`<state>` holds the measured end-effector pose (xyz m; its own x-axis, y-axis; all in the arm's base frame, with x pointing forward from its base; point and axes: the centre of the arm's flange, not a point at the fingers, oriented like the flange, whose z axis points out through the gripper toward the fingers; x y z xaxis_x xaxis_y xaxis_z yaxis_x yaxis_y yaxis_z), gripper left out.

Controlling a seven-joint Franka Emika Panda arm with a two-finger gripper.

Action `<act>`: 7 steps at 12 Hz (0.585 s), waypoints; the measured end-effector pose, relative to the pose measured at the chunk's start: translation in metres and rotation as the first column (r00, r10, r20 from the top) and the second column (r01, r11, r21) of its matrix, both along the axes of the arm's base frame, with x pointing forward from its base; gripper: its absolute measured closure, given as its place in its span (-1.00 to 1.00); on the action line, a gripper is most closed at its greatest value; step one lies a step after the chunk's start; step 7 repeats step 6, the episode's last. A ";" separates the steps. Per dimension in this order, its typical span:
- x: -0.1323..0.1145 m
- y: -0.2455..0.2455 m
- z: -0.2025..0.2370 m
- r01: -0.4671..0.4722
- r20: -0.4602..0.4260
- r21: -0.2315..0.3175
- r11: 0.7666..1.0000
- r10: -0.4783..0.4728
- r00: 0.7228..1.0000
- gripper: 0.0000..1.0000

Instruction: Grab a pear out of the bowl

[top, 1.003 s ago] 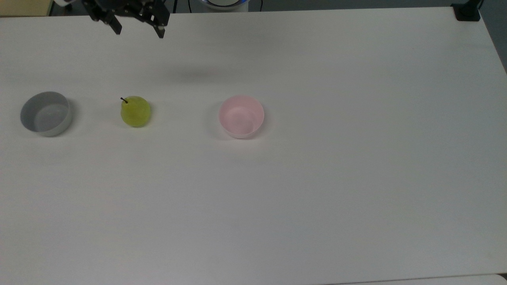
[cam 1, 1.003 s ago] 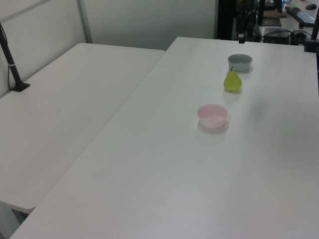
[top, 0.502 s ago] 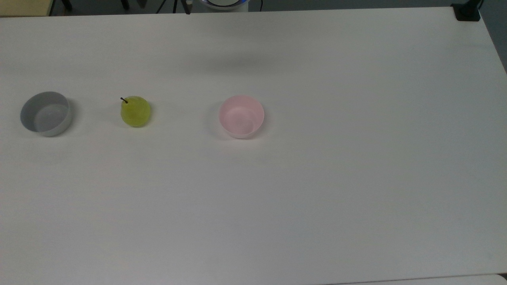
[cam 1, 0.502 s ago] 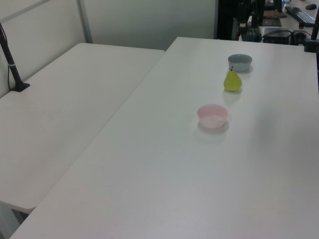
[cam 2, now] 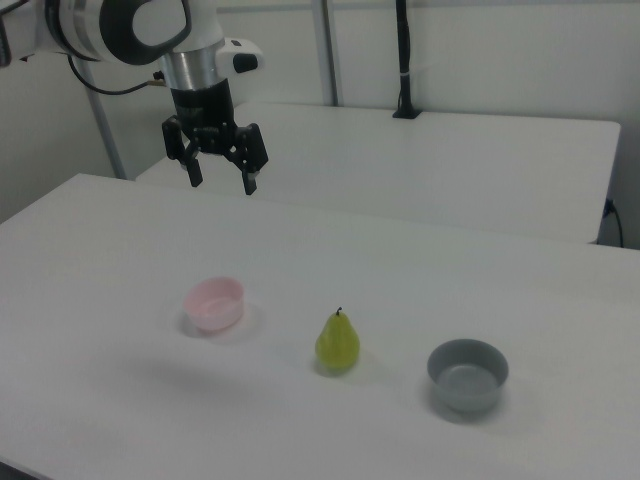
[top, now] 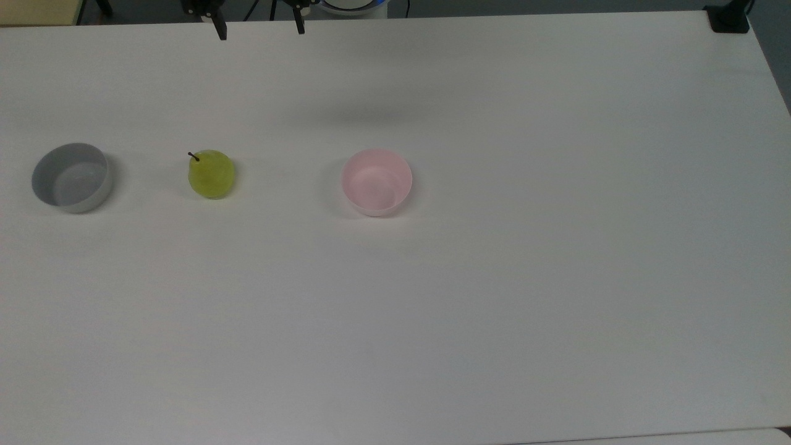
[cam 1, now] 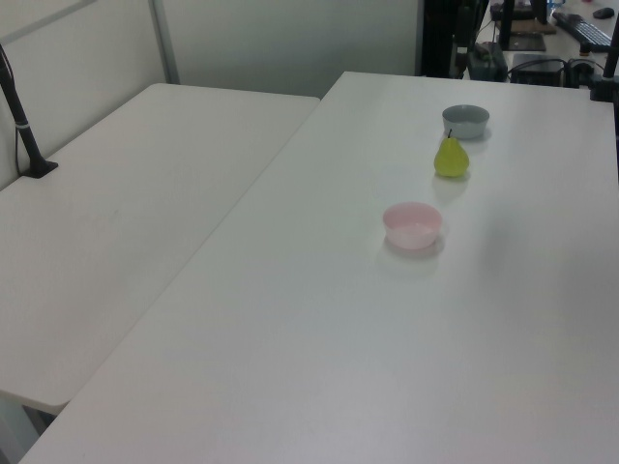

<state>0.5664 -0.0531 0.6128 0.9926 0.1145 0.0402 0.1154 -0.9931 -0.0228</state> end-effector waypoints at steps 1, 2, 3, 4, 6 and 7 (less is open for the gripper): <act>0.001 0.002 -0.002 -0.020 0.006 -0.005 1.000 0.020 1.000 -1.00; 0.002 0.006 -0.003 -0.030 0.008 -0.007 1.000 0.030 1.000 -1.00; 0.002 0.008 -0.003 -0.035 0.009 -0.010 0.999 0.035 0.999 -1.00; 0.002 0.010 -0.003 -0.038 0.008 -0.012 0.999 0.038 0.999 -1.00; 0.002 0.010 -0.003 -0.039 0.009 -0.013 0.999 0.039 0.999 -1.00; 0.002 0.010 -0.003 -0.039 0.009 -0.013 0.999 0.039 0.999 -1.00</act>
